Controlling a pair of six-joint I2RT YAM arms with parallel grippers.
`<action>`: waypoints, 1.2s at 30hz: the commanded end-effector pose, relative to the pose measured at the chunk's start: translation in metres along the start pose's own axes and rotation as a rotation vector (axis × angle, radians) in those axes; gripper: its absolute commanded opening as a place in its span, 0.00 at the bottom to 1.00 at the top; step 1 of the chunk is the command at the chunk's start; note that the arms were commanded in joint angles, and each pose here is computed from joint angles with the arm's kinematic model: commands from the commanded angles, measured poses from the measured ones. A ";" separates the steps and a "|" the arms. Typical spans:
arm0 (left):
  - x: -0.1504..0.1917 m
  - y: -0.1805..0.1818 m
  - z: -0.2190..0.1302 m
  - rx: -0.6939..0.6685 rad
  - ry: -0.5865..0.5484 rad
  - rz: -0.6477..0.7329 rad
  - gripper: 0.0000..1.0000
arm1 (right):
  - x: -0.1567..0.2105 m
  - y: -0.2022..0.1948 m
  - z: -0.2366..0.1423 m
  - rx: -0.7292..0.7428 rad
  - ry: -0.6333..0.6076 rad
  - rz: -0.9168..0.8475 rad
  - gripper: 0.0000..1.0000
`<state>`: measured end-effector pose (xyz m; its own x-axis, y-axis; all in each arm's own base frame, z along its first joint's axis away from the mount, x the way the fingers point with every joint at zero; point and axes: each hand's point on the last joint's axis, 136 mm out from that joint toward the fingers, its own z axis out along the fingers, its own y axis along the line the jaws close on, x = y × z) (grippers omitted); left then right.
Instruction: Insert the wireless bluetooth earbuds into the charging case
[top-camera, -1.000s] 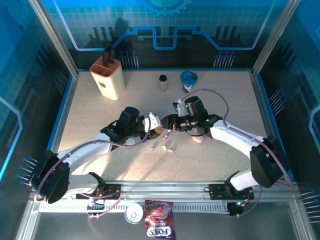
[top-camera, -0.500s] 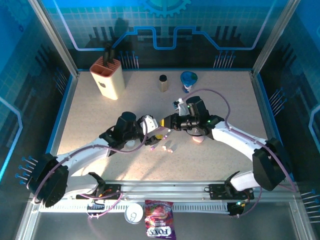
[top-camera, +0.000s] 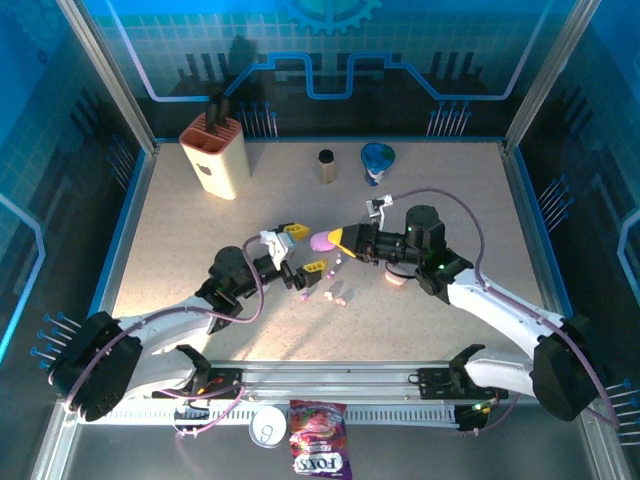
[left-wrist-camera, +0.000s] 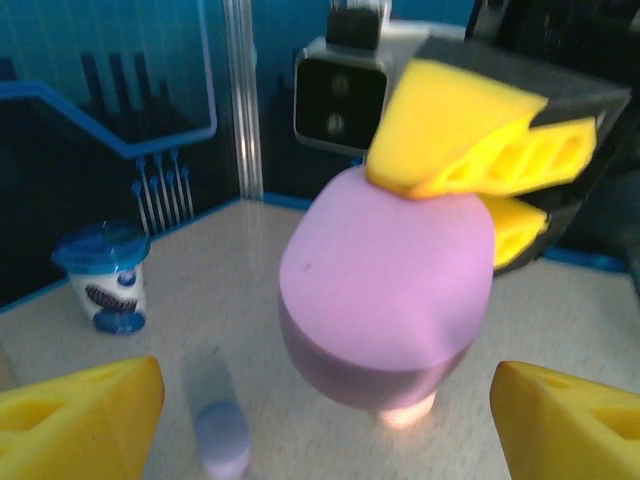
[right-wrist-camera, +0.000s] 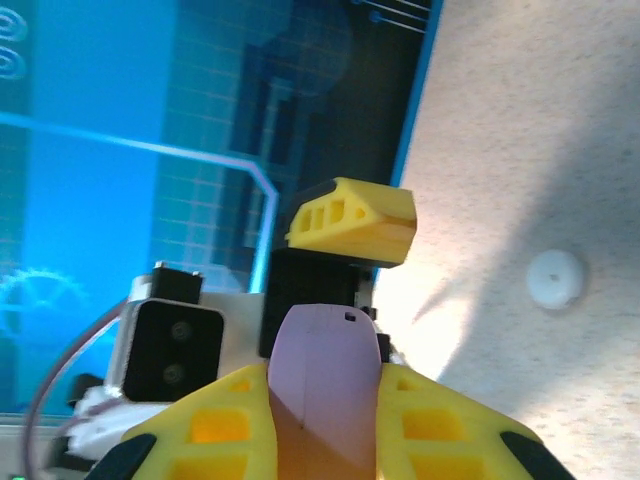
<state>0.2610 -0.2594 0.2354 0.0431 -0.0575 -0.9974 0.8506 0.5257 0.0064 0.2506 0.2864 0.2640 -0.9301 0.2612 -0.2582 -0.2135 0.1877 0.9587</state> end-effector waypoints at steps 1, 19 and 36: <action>-0.039 -0.012 -0.001 0.073 -0.191 -0.028 0.83 | -0.005 0.037 -0.009 -0.154 -0.026 0.037 0.13; -0.066 -0.016 0.026 0.166 -0.271 -0.027 0.55 | -0.014 0.048 -0.016 -0.293 -0.060 0.150 0.12; -0.060 -0.031 0.026 0.256 -0.246 -0.019 0.49 | -0.008 0.036 -0.016 -0.239 -0.050 0.193 0.11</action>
<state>0.2543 -0.2896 0.2842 0.0936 -0.2589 -0.9614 0.9400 0.3410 -0.0003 0.2482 0.2803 0.2985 -0.9482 0.3128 -0.0558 -0.0890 -0.0929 0.9917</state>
